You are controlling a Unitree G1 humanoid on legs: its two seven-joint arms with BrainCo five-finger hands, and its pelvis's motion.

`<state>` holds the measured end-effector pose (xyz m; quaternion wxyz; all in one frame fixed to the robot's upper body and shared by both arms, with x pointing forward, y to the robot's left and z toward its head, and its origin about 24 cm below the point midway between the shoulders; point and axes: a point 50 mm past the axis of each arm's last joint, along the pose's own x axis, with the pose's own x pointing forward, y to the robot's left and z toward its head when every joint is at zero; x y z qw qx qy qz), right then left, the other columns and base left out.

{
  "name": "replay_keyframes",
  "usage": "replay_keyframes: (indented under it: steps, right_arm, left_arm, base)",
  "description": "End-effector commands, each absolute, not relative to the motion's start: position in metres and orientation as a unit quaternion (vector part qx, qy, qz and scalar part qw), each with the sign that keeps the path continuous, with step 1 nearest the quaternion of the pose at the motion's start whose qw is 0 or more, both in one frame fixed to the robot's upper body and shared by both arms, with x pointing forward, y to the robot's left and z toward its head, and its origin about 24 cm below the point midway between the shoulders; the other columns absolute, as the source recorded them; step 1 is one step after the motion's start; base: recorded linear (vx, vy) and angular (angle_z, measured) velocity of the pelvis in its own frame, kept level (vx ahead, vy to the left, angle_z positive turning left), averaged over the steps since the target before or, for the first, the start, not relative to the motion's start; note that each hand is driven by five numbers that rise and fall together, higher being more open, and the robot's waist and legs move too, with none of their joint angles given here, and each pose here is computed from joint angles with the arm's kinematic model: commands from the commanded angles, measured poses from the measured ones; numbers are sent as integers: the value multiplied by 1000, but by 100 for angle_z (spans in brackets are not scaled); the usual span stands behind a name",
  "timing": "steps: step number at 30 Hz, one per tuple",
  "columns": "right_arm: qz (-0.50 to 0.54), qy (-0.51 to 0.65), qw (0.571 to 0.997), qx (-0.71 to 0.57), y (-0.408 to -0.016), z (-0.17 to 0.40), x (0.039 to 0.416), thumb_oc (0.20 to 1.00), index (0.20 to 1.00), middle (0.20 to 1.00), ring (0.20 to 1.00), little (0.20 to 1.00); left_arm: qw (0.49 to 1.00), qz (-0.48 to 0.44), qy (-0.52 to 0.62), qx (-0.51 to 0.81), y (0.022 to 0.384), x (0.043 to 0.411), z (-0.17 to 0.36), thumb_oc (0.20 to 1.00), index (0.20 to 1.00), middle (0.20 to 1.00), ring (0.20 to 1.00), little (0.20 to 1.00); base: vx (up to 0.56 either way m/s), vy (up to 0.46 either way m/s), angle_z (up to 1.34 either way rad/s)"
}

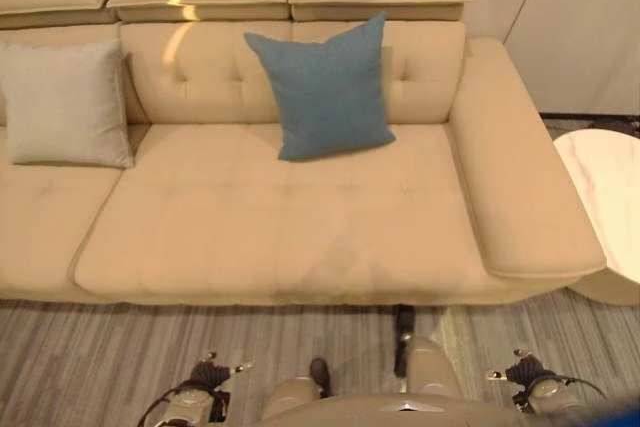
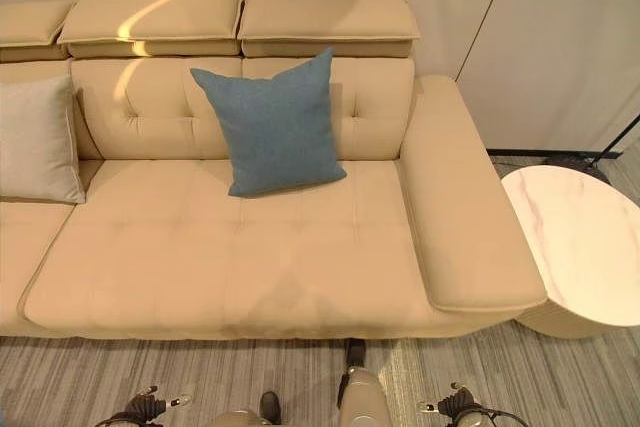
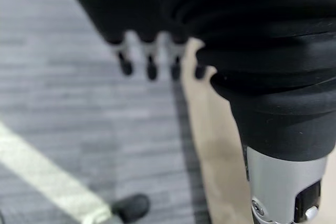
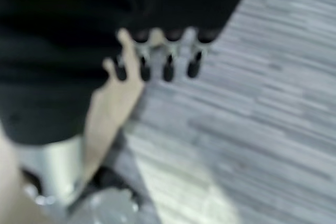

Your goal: Pick up all the scattered cushions and arrange them neatly on the sofa.

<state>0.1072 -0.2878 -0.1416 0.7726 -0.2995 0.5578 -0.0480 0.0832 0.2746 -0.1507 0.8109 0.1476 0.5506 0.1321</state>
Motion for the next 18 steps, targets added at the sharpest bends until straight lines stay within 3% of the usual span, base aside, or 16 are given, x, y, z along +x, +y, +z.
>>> replay_keyframes:
  steps: [1, 18]
  right_arm:
    - [-59, 538, 784, -303, -289, -138, 117, 1000, 1000, 1000, 1000, 1000]
    - [-68, 578, 761, -286, -289, -146, 88, 1000, 1000, 1000, 1000, 1000]
  left_arm:
    - [799, 137, 558, 177, 294, 72, -145, 1000, 1000, 1000, 1000, 1000]
    - [784, 134, 586, 154, 285, 58, -152, 1000, 1000, 1000, 1000, 1000]
  base:
    - [-12, -120, -23]
    - [13, -58, 5]
